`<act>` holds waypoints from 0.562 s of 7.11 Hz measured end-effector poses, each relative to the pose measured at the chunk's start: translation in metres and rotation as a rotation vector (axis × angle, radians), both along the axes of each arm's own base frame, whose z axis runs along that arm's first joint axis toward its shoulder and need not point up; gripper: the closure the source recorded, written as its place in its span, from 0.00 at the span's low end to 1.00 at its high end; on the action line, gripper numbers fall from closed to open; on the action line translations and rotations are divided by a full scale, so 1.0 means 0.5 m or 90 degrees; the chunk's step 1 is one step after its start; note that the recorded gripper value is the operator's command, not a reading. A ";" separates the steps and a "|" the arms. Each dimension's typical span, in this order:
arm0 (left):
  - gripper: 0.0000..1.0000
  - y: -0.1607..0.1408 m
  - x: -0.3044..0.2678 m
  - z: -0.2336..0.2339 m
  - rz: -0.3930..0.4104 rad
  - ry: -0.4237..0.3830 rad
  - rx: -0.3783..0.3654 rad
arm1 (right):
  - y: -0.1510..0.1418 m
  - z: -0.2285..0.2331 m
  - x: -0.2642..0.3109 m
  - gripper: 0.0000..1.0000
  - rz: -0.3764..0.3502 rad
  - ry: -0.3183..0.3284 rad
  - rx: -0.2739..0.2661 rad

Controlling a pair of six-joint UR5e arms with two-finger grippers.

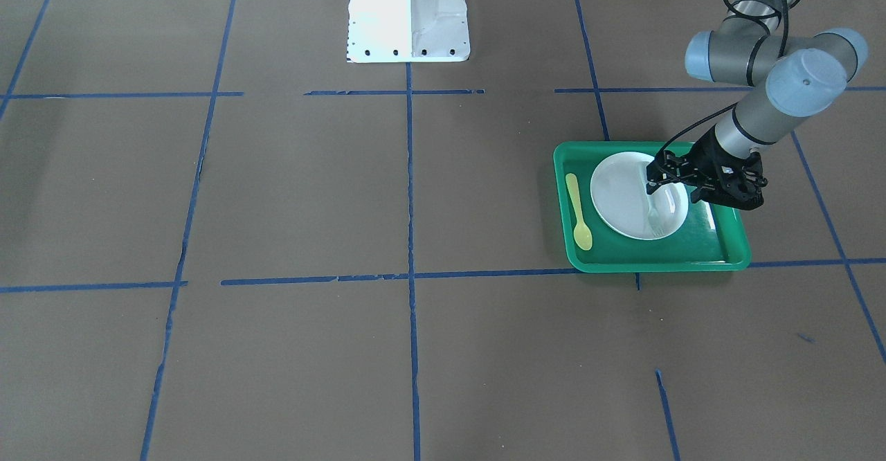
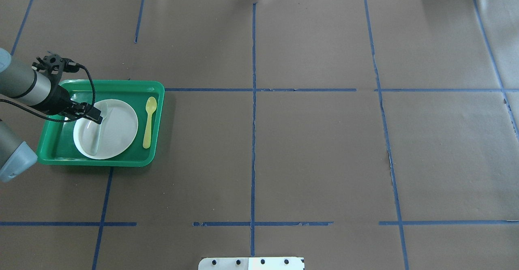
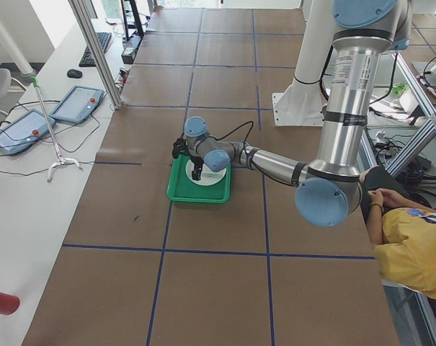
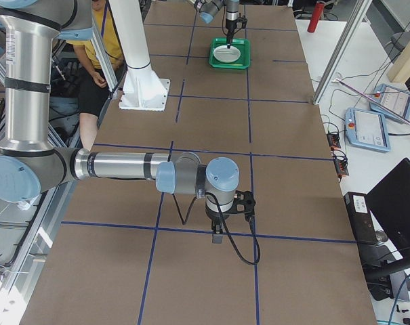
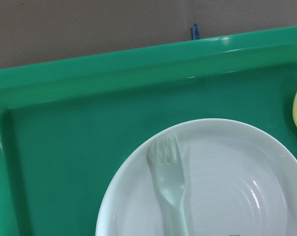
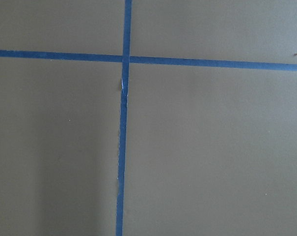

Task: Place fork
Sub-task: 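Reach the left gripper down over the white fork on the plate, then close the left gripper on the white fork's handle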

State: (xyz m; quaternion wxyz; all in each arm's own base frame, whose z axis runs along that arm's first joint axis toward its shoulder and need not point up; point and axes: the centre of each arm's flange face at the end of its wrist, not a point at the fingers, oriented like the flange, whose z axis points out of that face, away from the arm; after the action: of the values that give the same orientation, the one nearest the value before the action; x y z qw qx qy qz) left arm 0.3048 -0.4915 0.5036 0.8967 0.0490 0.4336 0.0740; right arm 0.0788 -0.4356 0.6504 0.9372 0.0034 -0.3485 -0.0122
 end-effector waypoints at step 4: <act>0.30 0.008 0.055 0.005 -0.031 -0.013 -0.052 | 0.000 0.000 0.000 0.00 0.001 0.000 0.000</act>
State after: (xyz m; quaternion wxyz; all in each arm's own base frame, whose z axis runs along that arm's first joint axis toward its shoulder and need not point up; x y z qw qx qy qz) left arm 0.3320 -0.4874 0.5061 0.9038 0.0222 0.4260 0.0345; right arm 0.0790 -0.4355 0.6504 0.9372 0.0034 -0.3485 -0.0117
